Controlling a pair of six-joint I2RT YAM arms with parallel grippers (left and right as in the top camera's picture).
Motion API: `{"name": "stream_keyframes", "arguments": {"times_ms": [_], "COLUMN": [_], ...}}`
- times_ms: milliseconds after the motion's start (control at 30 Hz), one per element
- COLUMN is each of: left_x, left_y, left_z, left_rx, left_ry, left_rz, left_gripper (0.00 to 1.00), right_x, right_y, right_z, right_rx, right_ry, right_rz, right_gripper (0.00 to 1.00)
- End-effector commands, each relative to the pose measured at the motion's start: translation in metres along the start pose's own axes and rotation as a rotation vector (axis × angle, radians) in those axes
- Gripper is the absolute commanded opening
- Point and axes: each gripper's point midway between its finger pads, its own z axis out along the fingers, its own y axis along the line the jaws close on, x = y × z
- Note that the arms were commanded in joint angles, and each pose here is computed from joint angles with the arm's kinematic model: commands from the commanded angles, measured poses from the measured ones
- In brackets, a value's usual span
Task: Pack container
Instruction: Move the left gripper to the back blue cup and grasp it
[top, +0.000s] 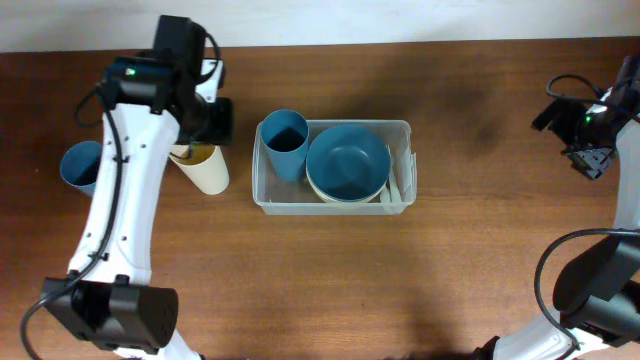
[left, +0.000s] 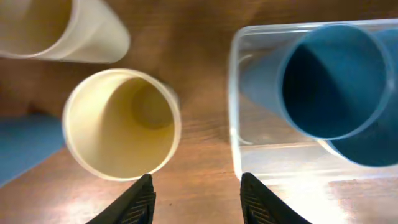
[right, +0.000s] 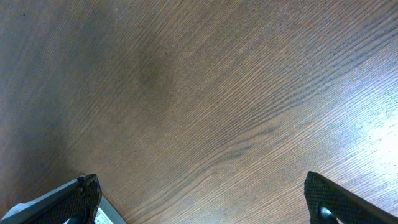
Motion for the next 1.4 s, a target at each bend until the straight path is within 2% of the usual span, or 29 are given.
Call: {"name": "stream_keyframes", "arguments": {"times_ms": [0,167,400,567,767,1367], "left_x": [-0.002,0.008,0.034,0.042,0.045,0.043], "left_y": [0.021,0.072,0.134,0.164,0.181,0.198], "left_z": [-0.008,-0.013,-0.019,-0.02,-0.006,0.06], "left_rx": [-0.054,-0.204,-0.256,-0.245,-0.257,-0.296], "left_ry": [-0.02,-0.004,0.052,0.05,0.045,-0.004], "left_rz": [-0.058,-0.265,-0.491,-0.589,-0.627,-0.607], "left_gripper": [0.46,0.47,0.46,0.47,0.49,0.5], "right_x": [-0.002,-0.002,-0.002,-0.002,-0.002,-0.002], "right_y": [-0.003,-0.003,-0.003,-0.003,-0.003,-0.003], "right_z": [-0.001,-0.001,-0.001,-0.001,-0.001,-0.001], "right_rx": [0.009,0.009,0.009,0.009,0.009,0.009], "right_ry": [-0.007,-0.006,-0.006,-0.006,-0.007,-0.006], "right_rz": [0.006,0.006,0.006,0.006,0.006,0.006], "right_gripper": [0.99,0.99,0.99,0.99,0.99,0.99]}}
